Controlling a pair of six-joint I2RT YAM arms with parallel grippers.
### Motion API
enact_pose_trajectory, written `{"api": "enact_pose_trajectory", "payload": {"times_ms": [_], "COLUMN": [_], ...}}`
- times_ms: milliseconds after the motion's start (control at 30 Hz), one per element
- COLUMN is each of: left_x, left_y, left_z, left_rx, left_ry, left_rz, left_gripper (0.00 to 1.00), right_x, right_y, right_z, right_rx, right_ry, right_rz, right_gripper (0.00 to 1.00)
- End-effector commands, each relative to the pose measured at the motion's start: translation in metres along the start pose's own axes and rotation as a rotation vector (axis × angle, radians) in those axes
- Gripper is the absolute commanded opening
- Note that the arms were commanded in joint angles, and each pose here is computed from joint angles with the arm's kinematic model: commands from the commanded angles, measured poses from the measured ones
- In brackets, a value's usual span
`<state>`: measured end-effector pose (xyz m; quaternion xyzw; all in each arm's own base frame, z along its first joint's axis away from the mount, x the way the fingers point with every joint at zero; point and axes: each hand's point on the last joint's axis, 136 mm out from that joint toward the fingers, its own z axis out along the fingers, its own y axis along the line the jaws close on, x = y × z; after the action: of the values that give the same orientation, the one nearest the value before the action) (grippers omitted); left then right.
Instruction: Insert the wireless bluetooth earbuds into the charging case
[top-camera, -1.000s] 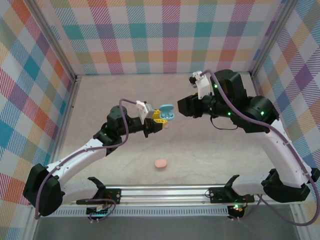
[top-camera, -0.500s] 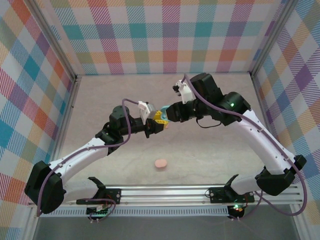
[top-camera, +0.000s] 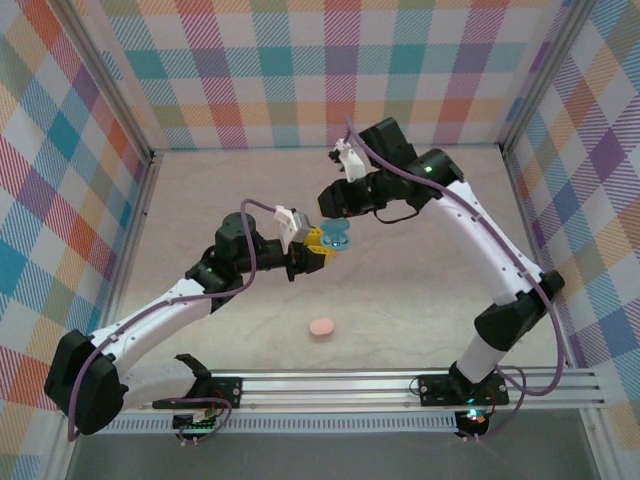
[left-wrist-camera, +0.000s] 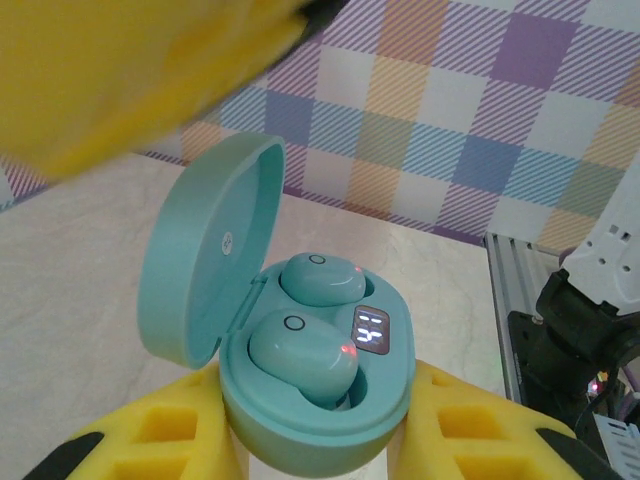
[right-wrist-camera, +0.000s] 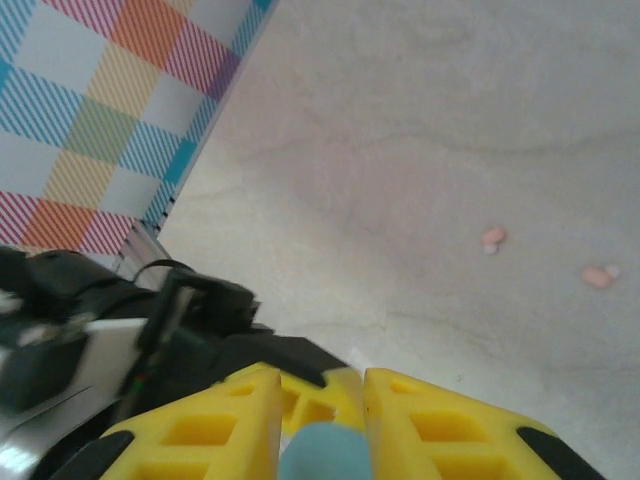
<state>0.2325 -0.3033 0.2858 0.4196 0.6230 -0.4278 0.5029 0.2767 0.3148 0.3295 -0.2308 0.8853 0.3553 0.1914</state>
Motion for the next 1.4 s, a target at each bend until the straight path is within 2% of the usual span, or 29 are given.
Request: {"api": "enact_pose_trajectory", "payload": {"times_ms": [0, 267, 433, 600, 667, 800, 900, 1100, 1367], "left_x": [-0.017, -0.016, -0.015, -0.016, -0.017, -0.023, -0.031, -0.040, -0.051], "left_y": [-0.012, -0.001, 0.003, 0.004, 0.005, 0.005, 0.003, 0.001, 0.003], "left_z": [-0.005, -0.003, 0.002, 0.003, 0.003, -0.001, -0.005, -0.003, 0.001], "left_rx": [0.031, -0.025, -0.021, -0.020, -0.027, -0.033, -0.035, -0.015, -0.003], "left_ry": [-0.024, -0.027, -0.028, -0.032, -0.038, -0.060, -0.087, -0.111, -0.146], "left_rz": [0.054, 0.045, 0.028, 0.015, 0.004, -0.008, -0.012, -0.029, -0.046], "left_gripper": [0.00, 0.00, 0.00, 0.00, 0.00, 0.00, 0.00, 0.00, 0.00], "right_x": [0.013, 0.037, 0.043, 0.034, 0.029, 0.026, 0.029, 0.027, 0.030], "right_y": [0.009, 0.012, 0.015, 0.007, 0.002, -0.006, -0.011, -0.004, -0.002], "right_z": [-0.007, -0.014, -0.024, -0.040, -0.047, -0.049, -0.042, -0.033, -0.027], "right_rx": [-0.049, -0.081, -0.085, -0.083, -0.127, -0.291, -0.387, -0.520, -0.579], "right_ry": [0.045, 0.071, 0.044, -0.038, -0.078, -0.138, -0.137, -0.112, -0.080], "right_rz": [-0.008, 0.053, 0.070, 0.132, 0.192, 0.354, 0.444, 0.499, 0.530], "right_gripper": [0.29, 0.29, 0.33, 0.46, 0.52, 0.54, 0.55, 0.58, 0.57]}}
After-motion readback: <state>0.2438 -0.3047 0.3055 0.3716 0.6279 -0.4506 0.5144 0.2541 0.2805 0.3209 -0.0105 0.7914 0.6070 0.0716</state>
